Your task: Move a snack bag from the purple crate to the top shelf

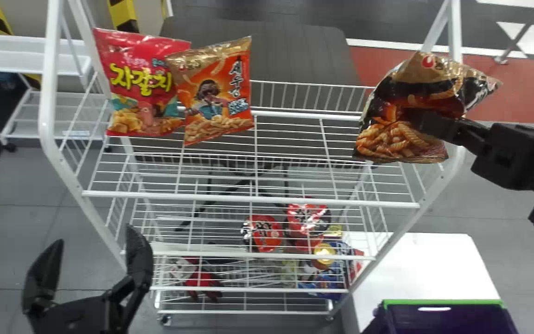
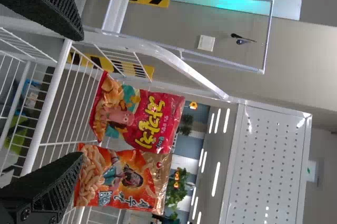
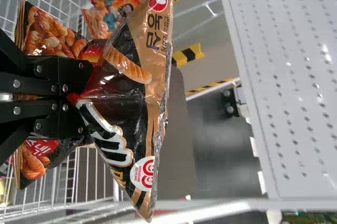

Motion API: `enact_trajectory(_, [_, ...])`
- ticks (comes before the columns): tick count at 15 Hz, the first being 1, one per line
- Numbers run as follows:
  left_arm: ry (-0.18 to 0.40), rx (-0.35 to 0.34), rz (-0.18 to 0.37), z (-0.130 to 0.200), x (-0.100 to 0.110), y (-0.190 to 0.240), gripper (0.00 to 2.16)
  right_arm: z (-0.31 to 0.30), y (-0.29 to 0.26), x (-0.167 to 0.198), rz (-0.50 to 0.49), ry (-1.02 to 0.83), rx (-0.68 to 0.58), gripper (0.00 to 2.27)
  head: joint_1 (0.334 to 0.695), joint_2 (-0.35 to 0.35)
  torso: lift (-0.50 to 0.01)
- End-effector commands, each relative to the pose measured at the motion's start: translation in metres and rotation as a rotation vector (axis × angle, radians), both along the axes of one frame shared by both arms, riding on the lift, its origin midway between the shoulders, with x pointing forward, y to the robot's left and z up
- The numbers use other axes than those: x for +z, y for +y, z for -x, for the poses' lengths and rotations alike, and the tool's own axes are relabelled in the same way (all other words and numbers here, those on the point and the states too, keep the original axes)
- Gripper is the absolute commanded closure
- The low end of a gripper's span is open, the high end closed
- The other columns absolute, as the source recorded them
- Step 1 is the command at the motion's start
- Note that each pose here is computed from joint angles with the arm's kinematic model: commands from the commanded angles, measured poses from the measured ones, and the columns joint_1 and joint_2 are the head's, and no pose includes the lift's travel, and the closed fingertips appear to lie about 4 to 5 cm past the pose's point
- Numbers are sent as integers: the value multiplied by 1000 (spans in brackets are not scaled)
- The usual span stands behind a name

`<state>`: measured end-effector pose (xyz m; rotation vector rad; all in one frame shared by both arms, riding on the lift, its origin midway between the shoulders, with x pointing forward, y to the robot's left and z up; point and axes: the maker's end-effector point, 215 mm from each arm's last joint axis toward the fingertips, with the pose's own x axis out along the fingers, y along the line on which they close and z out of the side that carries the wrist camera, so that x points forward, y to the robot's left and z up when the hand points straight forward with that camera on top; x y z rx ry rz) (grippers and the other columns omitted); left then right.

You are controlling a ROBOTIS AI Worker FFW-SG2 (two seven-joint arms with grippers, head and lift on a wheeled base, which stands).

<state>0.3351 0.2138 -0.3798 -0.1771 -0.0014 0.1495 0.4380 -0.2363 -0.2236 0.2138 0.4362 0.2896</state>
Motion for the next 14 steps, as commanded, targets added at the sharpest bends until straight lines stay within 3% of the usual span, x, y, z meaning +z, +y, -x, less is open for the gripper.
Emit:
enact_trajectory(1, [6, 5, -2, 1, -4, 2, -1, -26, 25, 9, -22, -101, 18, 1825, 695, -36, -1])
enact_trajectory(8, [16, 21, -3, 1, -10, 5, -1, -92, 50, -23, -75, -72, -19, 1825, 695, 29, -1])
enact_trajectory(14, [15, 29, -4, 0, -14, 7, -1, -135, 54, -61, -20, -57, -42, 1825, 695, 44, -1])
